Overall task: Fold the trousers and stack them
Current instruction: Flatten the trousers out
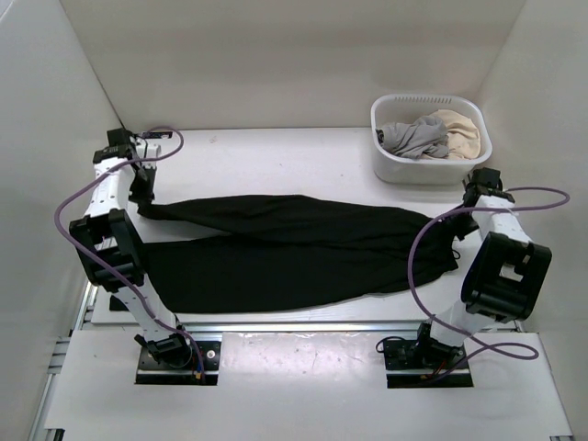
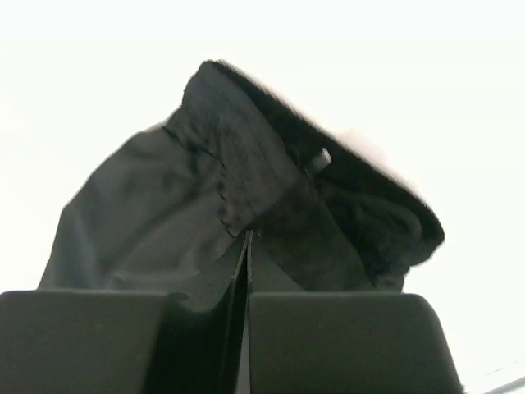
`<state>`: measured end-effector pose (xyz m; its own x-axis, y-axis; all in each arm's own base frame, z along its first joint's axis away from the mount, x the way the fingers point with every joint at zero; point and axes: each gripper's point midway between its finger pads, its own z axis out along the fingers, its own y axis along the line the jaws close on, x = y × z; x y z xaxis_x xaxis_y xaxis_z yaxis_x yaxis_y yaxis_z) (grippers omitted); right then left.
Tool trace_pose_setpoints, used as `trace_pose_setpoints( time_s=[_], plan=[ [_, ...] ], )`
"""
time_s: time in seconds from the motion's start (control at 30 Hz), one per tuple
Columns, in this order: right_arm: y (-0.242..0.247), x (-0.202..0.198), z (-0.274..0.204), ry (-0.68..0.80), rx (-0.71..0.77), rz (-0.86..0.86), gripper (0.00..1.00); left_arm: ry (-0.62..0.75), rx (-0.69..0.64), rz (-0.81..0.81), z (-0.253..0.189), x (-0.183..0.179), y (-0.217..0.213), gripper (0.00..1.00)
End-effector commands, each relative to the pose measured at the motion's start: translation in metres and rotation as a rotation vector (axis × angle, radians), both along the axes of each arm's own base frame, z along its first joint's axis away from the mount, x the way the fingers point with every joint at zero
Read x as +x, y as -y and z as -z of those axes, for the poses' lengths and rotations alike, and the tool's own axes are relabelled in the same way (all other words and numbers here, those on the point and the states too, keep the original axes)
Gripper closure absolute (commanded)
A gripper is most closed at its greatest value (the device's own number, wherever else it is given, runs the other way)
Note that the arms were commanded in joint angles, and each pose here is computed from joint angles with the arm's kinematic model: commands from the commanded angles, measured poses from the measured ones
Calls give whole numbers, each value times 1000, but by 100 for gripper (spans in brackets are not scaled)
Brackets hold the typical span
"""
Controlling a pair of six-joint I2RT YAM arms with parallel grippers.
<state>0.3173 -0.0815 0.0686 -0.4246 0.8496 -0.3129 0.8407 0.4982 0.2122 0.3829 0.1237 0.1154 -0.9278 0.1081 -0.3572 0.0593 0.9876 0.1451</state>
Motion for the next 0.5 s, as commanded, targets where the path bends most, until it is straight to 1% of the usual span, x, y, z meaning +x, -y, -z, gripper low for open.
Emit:
trace_pose_setpoints(
  time_s=[0.0, 0.07, 0.1, 0.2, 0.23, 0.3, 0.33, 0.37, 0.4, 0.43, 0.47],
  plan=[
    [16, 9, -5, -9, -40, -6, 100, 143, 102, -3, -56, 25, -20, 86],
    [20, 8, -8, -2, -46, -4, 100, 153, 110, 5, -64, 29, -21, 86],
    [23, 11, -22, 34, -74, -6, 100, 165, 134, -7, -75, 31, -26, 86],
    [32, 15, -60, 120, -148, -8, 100, 163, 198, -28, -86, 31, -38, 86],
    [42, 14, -80, 162, -179, 22, 100, 175, 225, -37, -98, 27, -45, 86],
    [49, 7, -90, 183, -190, 48, 100, 164, 257, -28, -104, 22, -48, 86],
    [50, 4, -93, 186, -184, 45, 100, 164, 257, -28, -104, 22, -48, 86],
    [47, 2, -90, 186, -174, 39, 100, 143, 256, -18, -102, 14, -47, 86],
    [36, 5, -87, 202, -124, -5, 100, 141, 222, 1, -99, 9, -39, 86],
    [26, 8, -82, 218, -82, -44, 99, 102, 193, 13, -82, 3, -34, 86],
    [18, 14, -81, 252, -45, -71, 89, 100, 177, 22, -79, 0, -30, 86]
  ],
)
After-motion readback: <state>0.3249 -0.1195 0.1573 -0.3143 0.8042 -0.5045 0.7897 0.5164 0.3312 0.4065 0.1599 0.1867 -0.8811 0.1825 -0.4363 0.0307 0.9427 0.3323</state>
